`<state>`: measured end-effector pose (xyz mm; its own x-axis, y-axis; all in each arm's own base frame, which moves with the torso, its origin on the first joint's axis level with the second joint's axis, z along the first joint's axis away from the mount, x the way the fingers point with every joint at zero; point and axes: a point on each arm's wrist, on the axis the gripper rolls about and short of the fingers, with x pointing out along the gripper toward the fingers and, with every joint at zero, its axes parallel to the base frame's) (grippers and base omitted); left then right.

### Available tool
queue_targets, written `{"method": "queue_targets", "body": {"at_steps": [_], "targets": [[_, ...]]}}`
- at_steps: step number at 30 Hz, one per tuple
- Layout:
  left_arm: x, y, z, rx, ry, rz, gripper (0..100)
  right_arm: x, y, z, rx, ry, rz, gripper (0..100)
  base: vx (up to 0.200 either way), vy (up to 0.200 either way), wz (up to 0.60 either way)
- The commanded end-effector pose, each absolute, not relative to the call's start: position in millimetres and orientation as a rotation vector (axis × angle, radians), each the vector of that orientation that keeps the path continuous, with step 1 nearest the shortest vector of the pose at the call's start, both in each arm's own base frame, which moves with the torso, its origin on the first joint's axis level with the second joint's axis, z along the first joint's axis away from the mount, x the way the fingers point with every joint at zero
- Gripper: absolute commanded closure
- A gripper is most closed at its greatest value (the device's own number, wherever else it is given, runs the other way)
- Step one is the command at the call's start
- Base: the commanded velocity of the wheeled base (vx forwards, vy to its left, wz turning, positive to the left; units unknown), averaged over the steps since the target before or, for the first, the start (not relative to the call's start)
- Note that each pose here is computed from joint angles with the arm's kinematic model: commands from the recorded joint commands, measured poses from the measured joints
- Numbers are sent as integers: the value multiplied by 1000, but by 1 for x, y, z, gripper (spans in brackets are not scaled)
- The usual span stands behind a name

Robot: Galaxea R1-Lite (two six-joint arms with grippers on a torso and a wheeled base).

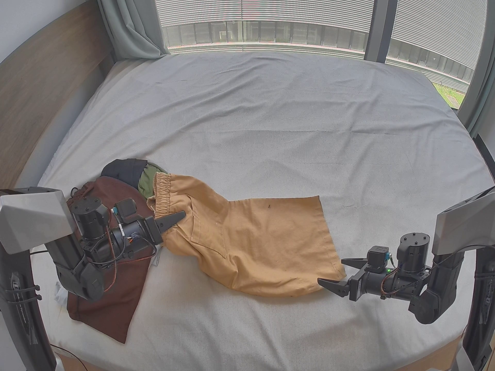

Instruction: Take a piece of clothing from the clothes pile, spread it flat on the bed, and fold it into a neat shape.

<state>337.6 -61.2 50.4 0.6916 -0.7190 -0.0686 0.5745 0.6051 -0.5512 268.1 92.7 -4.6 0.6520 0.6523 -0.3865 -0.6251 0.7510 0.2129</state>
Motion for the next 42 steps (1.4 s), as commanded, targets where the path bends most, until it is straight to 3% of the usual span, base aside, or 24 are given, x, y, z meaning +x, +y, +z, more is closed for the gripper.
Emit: {"method": "queue_targets", "body": {"at_steps": [1, 42], "targets": [[339, -67, 56, -519, 277, -768, 100, 268, 93, -1, 61, 450, 727, 0, 0, 0, 0], [347, -138, 55, -606, 322, -952, 100, 277, 98, 9, 78, 392, 730, 0, 0, 0, 0]]}}
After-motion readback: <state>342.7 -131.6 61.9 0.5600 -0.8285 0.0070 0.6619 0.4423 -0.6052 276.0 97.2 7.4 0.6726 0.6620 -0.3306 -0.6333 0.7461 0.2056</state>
